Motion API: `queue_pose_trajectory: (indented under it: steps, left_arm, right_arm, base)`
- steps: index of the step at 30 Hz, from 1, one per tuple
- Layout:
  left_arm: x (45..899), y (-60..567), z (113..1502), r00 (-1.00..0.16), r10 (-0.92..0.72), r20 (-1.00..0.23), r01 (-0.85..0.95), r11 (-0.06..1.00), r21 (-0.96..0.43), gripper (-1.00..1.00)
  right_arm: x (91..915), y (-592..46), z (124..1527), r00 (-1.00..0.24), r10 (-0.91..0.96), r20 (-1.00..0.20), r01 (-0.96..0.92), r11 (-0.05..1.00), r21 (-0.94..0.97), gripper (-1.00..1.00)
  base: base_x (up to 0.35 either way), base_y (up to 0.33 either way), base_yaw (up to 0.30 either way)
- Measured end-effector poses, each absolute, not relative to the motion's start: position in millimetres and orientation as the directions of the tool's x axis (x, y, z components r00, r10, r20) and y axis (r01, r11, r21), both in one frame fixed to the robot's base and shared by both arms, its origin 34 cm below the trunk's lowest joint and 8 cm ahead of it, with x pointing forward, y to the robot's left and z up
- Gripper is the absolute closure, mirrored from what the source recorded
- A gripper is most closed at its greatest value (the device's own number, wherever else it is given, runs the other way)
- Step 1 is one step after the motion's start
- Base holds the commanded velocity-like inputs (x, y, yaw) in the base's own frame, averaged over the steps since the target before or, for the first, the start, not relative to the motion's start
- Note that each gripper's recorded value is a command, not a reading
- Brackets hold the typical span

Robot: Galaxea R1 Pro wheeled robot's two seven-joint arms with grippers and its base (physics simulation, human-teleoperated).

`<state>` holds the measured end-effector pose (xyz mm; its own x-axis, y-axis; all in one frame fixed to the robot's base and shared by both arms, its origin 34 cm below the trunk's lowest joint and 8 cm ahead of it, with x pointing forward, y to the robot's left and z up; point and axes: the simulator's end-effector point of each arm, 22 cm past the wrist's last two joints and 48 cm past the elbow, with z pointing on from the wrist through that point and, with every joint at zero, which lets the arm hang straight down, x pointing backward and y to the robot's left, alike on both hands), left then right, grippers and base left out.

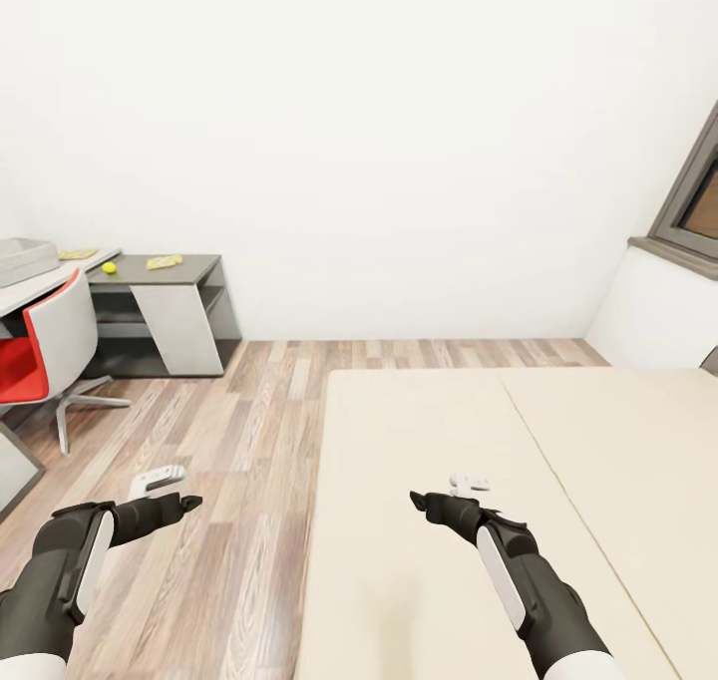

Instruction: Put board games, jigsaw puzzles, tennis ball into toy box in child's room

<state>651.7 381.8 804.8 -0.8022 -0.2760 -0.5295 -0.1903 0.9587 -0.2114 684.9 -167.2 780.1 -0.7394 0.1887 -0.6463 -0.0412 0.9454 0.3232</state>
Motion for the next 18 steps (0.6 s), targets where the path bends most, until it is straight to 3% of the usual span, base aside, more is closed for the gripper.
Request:
queue_pose_trajectory:
  steps: [18]
  left_arm:
    - [652.5,381.7,808.0,-0.799,-0.276,-0.534,-0.189,0.959,-0.213,-1.0]
  right_arm:
    - [686.2,-168.8,783.3,-0.734,0.187,-0.653,-0.039,0.948,0.316,-1.0]
  base:
    - [0.0,0.0,0.0]
